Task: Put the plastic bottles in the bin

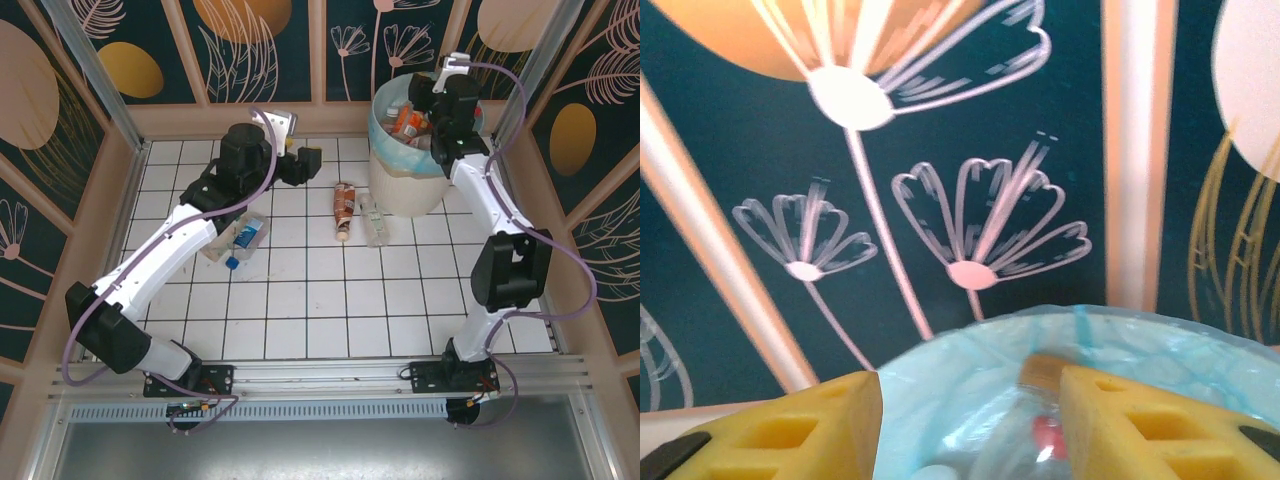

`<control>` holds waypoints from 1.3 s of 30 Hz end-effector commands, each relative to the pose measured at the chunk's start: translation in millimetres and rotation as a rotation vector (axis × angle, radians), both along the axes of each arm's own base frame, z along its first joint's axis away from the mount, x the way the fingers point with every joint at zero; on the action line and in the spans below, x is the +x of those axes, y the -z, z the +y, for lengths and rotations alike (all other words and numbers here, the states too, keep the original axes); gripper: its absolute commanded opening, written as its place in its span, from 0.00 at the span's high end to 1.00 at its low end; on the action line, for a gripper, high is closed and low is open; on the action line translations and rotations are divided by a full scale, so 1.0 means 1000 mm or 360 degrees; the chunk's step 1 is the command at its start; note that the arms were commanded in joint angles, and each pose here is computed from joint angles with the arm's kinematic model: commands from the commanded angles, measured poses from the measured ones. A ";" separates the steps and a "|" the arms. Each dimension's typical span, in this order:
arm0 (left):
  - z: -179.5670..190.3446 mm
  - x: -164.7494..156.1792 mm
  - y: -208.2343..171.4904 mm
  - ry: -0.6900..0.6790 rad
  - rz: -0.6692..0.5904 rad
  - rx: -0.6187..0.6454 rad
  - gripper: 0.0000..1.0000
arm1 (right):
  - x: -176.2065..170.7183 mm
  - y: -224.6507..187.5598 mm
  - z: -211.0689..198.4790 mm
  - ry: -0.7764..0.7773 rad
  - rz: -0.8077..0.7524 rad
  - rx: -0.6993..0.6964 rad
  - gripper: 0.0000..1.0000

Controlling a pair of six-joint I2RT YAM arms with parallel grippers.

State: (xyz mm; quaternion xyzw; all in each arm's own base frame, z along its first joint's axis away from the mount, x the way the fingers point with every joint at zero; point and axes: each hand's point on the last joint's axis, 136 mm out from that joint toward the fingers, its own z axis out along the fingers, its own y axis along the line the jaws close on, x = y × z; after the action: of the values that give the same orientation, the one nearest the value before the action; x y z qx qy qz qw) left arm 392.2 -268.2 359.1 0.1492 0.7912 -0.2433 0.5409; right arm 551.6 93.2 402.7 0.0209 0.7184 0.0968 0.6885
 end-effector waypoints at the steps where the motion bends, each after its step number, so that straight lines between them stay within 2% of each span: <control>1: 0.016 0.009 0.010 -0.0173 0.0064 0.0075 0.28 | -0.048 -0.064 0.038 -0.0126 -0.0199 -0.0074 0.49; 4: 0.021 0.014 0.026 -0.0223 0.0139 0.0125 0.28 | -0.076 -0.056 0.083 -0.0242 -0.0148 -0.0195 0.49; 8: 0.040 0.026 0.048 -0.0313 0.0256 0.0112 0.28 | -0.107 -0.011 0.146 -0.0495 0.0025 -0.0302 0.48; 13: 0.097 0.046 0.070 -0.0475 0.0400 -0.0126 0.29 | -0.146 0.059 0.223 -0.0924 0.0248 -0.0368 0.43; 16: 0.134 0.052 0.083 -0.0567 0.0473 -0.0307 0.29 | -0.174 0.101 0.258 -0.1219 0.0219 -0.0566 0.40; 18: 0.155 0.052 0.092 -0.0622 0.0510 -0.0381 0.29 | -0.176 0.123 0.263 -0.1254 0.0228 -0.0688 0.38; 22: 0.161 0.042 0.109 -0.0618 0.0562 -0.0375 0.28 | -0.155 0.190 0.245 -0.1106 0.0484 -0.0977 0.41; 24: 0.158 0.037 0.122 -0.0585 0.0612 -0.0369 0.28 | -0.149 0.220 0.230 -0.1013 0.0616 -0.1045 0.42; 27: 0.158 0.029 0.140 -0.0585 0.0669 -0.0350 0.28 | -0.150 0.252 0.216 -0.0904 0.0799 -0.0954 0.41; 33: 0.164 0.024 0.147 -0.0622 0.0656 -0.0326 0.28 | -0.163 0.303 0.195 -0.0568 0.1111 -0.0512 0.36; 39: 0.163 0.032 0.142 -0.0615 0.0633 -0.0300 0.28 | -0.163 0.345 0.178 -0.0285 0.1323 -0.0414 0.35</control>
State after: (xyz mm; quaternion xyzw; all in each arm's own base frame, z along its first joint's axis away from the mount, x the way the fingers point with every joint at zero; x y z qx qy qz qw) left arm 415.5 -102.7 196.1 -0.1171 0.8815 -0.2274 0.3969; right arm 386.2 282.4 70.9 -0.1696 0.9230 0.0716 0.3380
